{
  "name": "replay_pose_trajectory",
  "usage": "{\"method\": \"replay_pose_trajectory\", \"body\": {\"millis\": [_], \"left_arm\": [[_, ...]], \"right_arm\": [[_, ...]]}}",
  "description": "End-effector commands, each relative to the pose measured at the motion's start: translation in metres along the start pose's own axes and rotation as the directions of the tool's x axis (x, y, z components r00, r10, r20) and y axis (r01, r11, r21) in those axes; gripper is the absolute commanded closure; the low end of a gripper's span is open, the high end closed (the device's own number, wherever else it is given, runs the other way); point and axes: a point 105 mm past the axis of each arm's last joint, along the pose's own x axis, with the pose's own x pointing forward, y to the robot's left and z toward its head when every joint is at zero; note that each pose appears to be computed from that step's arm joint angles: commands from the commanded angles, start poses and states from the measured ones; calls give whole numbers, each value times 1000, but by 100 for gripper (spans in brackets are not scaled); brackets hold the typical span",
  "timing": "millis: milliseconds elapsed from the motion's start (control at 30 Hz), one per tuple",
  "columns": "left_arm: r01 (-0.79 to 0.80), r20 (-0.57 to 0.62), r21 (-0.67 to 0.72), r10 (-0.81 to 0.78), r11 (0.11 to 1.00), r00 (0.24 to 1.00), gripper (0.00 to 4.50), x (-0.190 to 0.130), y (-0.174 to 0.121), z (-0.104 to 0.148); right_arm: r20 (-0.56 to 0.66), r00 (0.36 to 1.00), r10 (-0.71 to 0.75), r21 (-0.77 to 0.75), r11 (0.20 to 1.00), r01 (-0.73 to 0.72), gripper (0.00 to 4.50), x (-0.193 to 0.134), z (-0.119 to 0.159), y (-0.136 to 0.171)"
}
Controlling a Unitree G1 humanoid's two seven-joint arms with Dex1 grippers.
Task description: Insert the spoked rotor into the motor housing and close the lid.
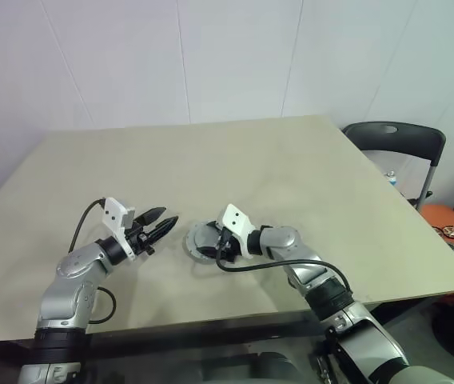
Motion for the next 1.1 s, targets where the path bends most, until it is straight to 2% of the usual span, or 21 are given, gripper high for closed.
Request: {"method": "replay_pose_trajectory", "body": {"millis": [33,200,400,700,900,1100], "left_arm": [[-1,54,49,-2,999,999,216,1,-1,17],[-3,58,47,0,999,998,216,2,-2,16],[-7,62,46,5,999,998,216,3,-2,15],[-13,60,44,10,999,998,216,0,-2,13],[-11,60,43,9,999,998,216,0,-2,13],[-11,63,42,8,999,998,216,2,-1,14]], "right_arm": [[-107,993,51,46,998,-47,128,-2,-25,8],[-149,984,97,96,992,-83,128,-6,-29,11],[-187,981,57,112,993,-36,128,-4,-31,4],[-111,993,-40,112,992,53,128,1,-17,-9],[-48,997,-57,132,989,62,128,1,-7,-10],[48,991,-128,177,977,118,128,2,12,-22]]}}
